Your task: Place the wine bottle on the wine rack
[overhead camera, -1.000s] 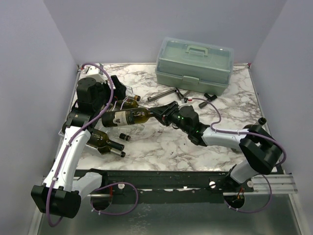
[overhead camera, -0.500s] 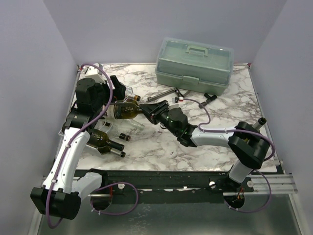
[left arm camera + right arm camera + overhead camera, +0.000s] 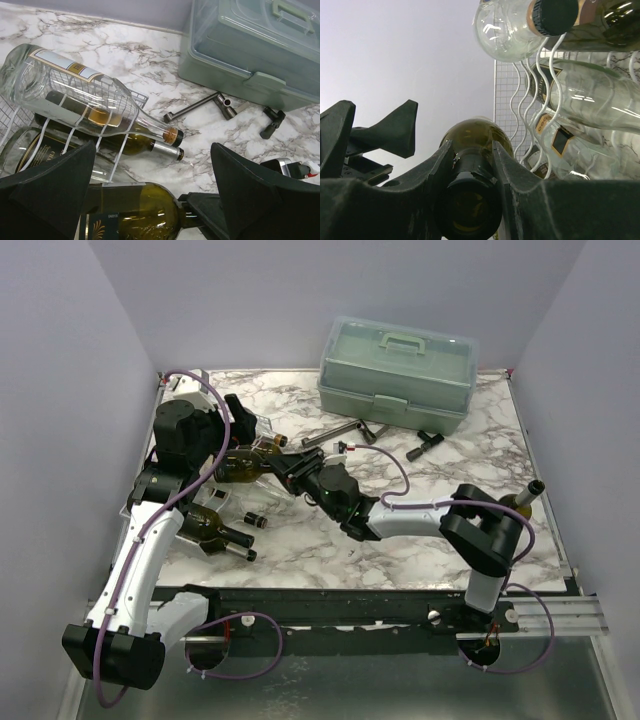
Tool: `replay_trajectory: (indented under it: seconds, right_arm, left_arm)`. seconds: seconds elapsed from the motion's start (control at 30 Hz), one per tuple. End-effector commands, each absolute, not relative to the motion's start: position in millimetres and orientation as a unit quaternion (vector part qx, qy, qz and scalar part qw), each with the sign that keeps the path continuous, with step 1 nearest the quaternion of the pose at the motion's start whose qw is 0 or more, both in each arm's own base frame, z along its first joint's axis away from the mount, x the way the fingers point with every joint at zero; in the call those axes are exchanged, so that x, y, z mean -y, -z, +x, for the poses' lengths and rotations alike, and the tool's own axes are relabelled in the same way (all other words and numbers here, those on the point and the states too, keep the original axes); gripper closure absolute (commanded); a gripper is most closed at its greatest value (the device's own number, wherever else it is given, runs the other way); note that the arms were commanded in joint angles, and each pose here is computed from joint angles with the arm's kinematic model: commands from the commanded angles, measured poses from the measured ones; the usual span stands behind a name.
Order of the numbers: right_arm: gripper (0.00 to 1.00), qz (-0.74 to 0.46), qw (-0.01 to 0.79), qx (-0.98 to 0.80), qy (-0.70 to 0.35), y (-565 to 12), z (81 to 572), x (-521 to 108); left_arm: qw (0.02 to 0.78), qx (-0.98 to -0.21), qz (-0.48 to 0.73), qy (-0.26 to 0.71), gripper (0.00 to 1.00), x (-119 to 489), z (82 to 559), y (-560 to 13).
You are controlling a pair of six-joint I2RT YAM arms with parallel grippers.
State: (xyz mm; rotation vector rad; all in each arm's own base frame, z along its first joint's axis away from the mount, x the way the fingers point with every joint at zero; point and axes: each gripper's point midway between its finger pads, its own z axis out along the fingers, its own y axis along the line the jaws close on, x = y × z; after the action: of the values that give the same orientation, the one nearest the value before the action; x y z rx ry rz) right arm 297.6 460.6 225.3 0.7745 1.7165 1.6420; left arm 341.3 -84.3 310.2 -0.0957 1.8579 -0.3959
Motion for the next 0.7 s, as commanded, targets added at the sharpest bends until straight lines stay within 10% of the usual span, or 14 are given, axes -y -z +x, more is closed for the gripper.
replay_trajectory:
  seconds: [0.0,0.67]
  right_arm:
    - [0.99,0.322,0.320,-0.545,-0.704,-305.6,301.8,-466.3]
    - [1.00,0.349,0.307,-0.553,-0.691,-275.0,296.0,-498.0]
  left_arm:
    - [0.587,-0.793,-0.039,0.157,0.01,80.5,338.8,-314.0]
    - [0.594,-0.789,-0.035,0.153,0.01,78.8,335.8,-318.6]
